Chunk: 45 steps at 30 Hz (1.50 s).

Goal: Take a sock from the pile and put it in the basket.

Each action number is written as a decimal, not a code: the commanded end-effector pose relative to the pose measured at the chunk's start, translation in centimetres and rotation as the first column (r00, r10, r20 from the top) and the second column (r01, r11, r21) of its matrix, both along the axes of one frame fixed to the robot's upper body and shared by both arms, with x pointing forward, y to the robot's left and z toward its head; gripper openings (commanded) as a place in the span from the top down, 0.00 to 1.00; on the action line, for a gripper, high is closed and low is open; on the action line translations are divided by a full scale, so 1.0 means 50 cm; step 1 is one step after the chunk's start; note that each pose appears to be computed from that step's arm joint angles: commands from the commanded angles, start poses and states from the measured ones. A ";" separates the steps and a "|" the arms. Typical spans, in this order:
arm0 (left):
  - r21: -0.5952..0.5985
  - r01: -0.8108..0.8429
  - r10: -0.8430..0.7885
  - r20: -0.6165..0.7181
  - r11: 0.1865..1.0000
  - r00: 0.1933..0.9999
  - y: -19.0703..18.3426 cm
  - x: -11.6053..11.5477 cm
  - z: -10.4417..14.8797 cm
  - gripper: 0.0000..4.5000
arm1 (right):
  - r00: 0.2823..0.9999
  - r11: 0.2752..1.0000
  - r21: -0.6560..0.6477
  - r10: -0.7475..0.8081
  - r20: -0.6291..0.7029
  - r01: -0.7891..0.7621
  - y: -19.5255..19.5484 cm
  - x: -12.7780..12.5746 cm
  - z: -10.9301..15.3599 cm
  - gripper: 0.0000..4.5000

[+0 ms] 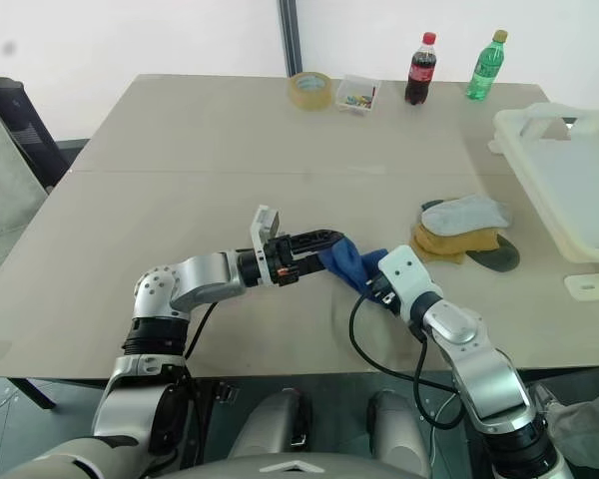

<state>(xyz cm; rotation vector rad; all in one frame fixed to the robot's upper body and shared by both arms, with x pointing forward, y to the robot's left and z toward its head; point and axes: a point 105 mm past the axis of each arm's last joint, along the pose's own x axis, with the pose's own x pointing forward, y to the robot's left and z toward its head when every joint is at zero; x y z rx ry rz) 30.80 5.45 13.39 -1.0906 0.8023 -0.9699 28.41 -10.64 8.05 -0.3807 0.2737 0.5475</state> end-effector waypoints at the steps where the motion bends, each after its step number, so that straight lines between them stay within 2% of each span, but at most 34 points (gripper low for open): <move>1: -0.029 0.039 -0.038 0.057 0.999 0.998 -0.017 -0.009 0.024 0.18 | 0.996 1.000 -0.029 0.000 -0.085 -0.002 0.000 -0.007 -0.043 0.47; 11: -0.059 0.175 -0.170 0.082 0.983 0.982 -0.095 -0.038 0.024 0.18 | 0.999 0.996 -0.084 0.014 -0.050 -0.018 0.005 -0.003 -0.037 0.47; 16: -0.064 0.190 -0.184 0.092 0.980 0.979 -0.108 -0.027 0.030 0.18 | 0.998 0.985 -0.160 0.065 -0.012 -0.066 -0.010 -0.023 0.000 0.47; 22: -0.054 0.201 -0.195 0.098 0.978 0.976 -0.104 -0.024 0.027 0.18 | 0.996 0.980 -0.183 0.082 0.030 -0.075 -0.027 -0.030 0.047 0.47; 25: -0.052 0.200 -0.194 0.097 0.978 0.976 -0.103 -0.020 0.025 0.17 | 0.994 0.985 -0.143 0.103 0.044 -0.096 -0.036 -0.038 0.077 0.29; 28: -0.050 0.210 -0.205 0.096 0.976 0.974 -0.106 -0.022 0.022 0.17 | 0.993 0.978 -0.179 0.113 0.044 -0.104 -0.058 -0.047 0.087 0.00; 31: -0.050 0.224 -0.219 0.097 0.973 0.971 -0.110 -0.025 0.020 0.17 | 0.995 0.977 -0.191 0.097 0.008 -0.094 -0.089 -0.066 0.088 0.00; 36: -0.042 0.250 -0.246 0.085 0.967 0.966 -0.125 -0.029 0.006 0.17 | 0.999 0.998 -0.055 -0.002 -0.052 0.000 -0.138 -0.094 0.092 0.00; 39: -0.002 0.270 -0.269 0.075 0.963 0.960 -0.138 -0.034 -0.019 0.17 | 0.998 0.989 0.136 0.060 -0.025 -0.056 -0.083 -0.103 0.115 0.00; 45: -0.009 0.280 -0.278 0.082 0.960 0.957 -0.147 -0.030 -0.024 0.17 | 0.999 0.976 0.213 -0.041 -0.009 0.042 -0.059 -0.051 0.114 0.00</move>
